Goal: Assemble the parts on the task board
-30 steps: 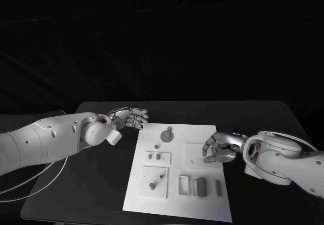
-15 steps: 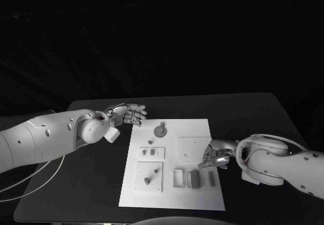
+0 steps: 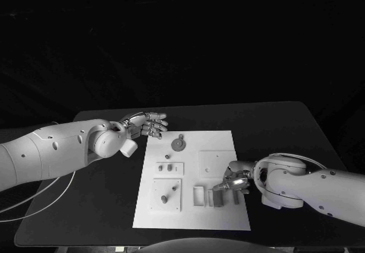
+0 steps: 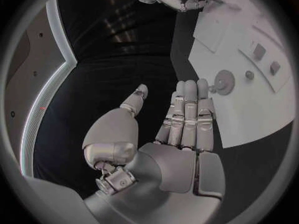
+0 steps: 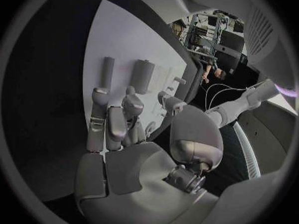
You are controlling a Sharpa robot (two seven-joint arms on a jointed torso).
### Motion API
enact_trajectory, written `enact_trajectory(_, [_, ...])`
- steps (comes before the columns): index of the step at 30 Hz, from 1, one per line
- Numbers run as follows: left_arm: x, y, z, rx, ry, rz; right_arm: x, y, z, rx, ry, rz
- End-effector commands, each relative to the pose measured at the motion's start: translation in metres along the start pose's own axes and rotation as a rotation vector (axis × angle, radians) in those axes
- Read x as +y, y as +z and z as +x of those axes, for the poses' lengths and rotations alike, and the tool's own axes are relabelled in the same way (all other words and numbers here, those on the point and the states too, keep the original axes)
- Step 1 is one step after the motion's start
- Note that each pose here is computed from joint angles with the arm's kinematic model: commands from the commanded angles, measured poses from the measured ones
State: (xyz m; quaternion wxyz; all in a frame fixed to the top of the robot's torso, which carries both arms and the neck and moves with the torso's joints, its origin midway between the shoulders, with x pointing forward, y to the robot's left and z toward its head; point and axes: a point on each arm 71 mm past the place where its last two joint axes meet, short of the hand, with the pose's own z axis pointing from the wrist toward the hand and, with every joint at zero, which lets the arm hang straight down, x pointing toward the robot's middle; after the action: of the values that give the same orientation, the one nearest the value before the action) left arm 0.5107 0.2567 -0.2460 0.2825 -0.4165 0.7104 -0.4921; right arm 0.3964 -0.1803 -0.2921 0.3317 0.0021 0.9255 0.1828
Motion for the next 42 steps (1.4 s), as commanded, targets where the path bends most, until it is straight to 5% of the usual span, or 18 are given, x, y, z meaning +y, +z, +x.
enact_trajectory(1, [-0.0005,0.0002,0.001,0.0,0.002,-0.002,0.001,0.002,0.006,0.043,-0.01,0.023])
enact_trajectory(16, [0.0005,-0.0009,0.0016,0.009,0.004,-0.011,0.008,0.009,0.011,0.08,-0.087,0.044])
enact_trajectory(26, [0.0011,-0.0018,0.0021,0.019,0.004,-0.015,0.013,0.021,0.018,0.048,-0.205,0.05])
enact_trajectory(42, [0.0023,-0.0042,-0.0002,0.018,0.008,-0.024,0.008,0.021,0.018,0.05,-0.137,0.072])
